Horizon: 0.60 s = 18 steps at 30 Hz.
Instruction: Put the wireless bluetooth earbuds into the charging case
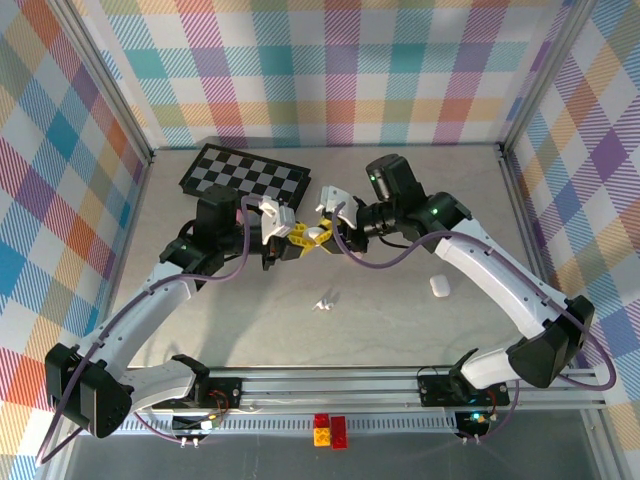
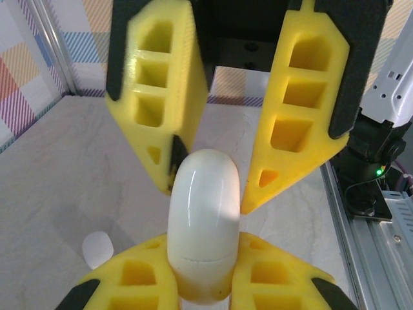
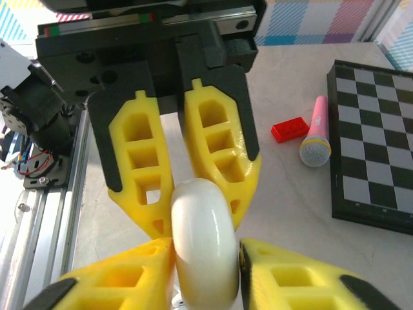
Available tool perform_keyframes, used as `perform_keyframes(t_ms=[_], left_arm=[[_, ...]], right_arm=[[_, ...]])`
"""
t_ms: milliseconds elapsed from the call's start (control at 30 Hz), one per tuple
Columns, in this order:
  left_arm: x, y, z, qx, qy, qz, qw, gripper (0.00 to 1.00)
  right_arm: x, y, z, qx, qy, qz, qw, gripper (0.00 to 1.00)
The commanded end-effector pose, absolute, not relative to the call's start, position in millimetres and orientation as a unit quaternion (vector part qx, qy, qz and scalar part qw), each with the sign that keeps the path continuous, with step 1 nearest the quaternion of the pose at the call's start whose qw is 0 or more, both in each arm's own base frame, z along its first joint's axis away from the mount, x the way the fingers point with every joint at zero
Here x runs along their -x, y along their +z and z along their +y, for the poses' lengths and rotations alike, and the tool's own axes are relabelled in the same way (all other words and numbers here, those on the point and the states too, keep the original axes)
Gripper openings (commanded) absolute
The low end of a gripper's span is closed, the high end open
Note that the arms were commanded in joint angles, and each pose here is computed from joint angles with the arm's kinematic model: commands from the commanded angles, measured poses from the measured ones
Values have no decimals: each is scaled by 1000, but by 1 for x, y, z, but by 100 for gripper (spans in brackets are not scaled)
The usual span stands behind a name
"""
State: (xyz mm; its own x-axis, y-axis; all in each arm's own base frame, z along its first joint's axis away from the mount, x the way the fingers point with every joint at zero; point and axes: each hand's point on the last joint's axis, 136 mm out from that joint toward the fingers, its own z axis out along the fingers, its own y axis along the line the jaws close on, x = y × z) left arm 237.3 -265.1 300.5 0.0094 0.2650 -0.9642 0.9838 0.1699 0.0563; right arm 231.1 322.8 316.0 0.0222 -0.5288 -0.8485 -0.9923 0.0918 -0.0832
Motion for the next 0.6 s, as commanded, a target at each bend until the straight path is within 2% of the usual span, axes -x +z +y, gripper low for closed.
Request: perform_keyframes(t_ms=[0, 67, 133, 200, 333, 467, 567], left_arm=[[-228, 324, -264, -537, -380, 565, 498, 0], [-229, 327, -264, -533, -379, 564, 504, 1], [-231, 330, -264, -525, -382, 562, 512, 11], [-234, 331, -265, -518, -383, 565, 516, 31], [-241, 331, -265, -500, -382, 570, 528, 59], [-250, 328, -265, -469, -390, 567, 554, 100], [-257, 324, -264, -443, -395, 571, 567, 100]], right_arm=[[-228, 332, 326, 613, 305, 609, 400, 24], [-227, 332, 324, 613, 302, 610, 402, 20], [-229, 334, 323, 607, 299, 612, 409, 19], [-234, 338, 322, 594, 292, 618, 426, 19], [-255, 336, 312, 539, 266, 657, 455, 17], [-296, 321, 279, 398, 244, 745, 477, 11], [-317, 298, 250, 275, 258, 789, 485, 11]])
